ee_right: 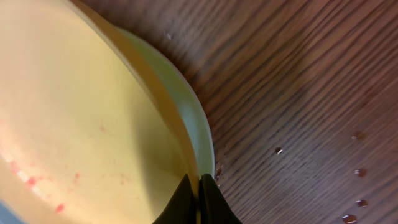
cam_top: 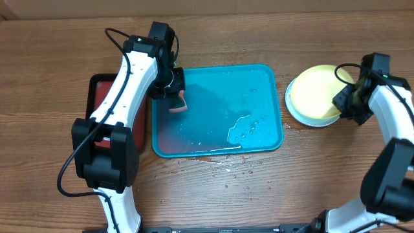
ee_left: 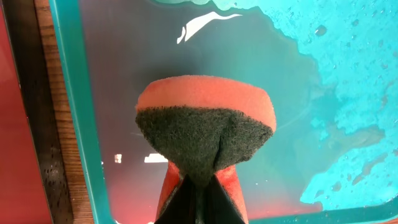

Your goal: Clean dirty plates on tray and stack at the side

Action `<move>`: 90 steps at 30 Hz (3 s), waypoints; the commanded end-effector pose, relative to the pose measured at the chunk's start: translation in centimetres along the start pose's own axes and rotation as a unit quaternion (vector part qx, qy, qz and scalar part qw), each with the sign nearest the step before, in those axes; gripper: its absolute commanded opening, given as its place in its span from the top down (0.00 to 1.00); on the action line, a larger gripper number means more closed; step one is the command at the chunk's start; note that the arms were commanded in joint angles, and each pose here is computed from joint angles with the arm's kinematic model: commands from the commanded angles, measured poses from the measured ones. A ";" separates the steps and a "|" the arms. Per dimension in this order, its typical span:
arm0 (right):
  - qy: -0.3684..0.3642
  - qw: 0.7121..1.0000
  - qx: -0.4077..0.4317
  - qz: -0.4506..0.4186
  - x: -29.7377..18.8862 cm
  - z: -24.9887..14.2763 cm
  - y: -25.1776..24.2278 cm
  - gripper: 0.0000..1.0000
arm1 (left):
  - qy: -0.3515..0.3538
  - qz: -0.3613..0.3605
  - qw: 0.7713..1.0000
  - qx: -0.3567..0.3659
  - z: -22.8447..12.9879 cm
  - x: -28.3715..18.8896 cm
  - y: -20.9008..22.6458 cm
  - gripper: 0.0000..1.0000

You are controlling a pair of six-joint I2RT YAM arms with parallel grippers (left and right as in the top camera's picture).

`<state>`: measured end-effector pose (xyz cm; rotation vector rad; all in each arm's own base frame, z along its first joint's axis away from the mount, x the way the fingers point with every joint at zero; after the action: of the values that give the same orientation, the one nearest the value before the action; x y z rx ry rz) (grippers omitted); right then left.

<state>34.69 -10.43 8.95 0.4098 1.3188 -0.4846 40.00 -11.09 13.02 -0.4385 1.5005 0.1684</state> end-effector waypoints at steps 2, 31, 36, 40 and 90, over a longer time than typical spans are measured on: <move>0.041 0.998 -0.009 0.046 1.1 -1.2 1.4 0.96 | 0.005 -0.001 1.000 0.018 -0.4 0.4 -0.4 0.96; 0.022 0.936 -0.254 0.243 -9.9 -3.5 15.3 0.03 | -0.085 0.184 0.979 -0.022 -1.9 -13.6 7.7 0.96; 0.012 0.929 -0.302 0.212 -9.9 -5.4 17.4 0.02 | -0.068 0.215 0.972 -0.063 -0.7 -10.5 11.1 0.96; 0.014 0.927 -0.316 0.204 -9.9 -6.2 17.9 0.02 | -0.051 0.184 0.979 -0.077 1.0 -7.0 13.8 0.96; -0.308 0.856 -0.343 0.234 -33.2 -6.6 11.1 0.00 | -0.365 -0.021 0.930 0.013 3.0 -31.5 7.5 0.00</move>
<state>31.41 7.50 37.26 0.0156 0.7542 0.3484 36.94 1.93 43.53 -0.3206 0.7352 0.2377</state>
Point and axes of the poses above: each gripper's point midway between its finger pads, its own x axis out along the fingers, its own y axis along the line the jaws close on, z = x × y, the point moved 3 cm from there along -x, back along the fingers, and after that the axes turned 15 degrees about -x, right-handed, at the moved point
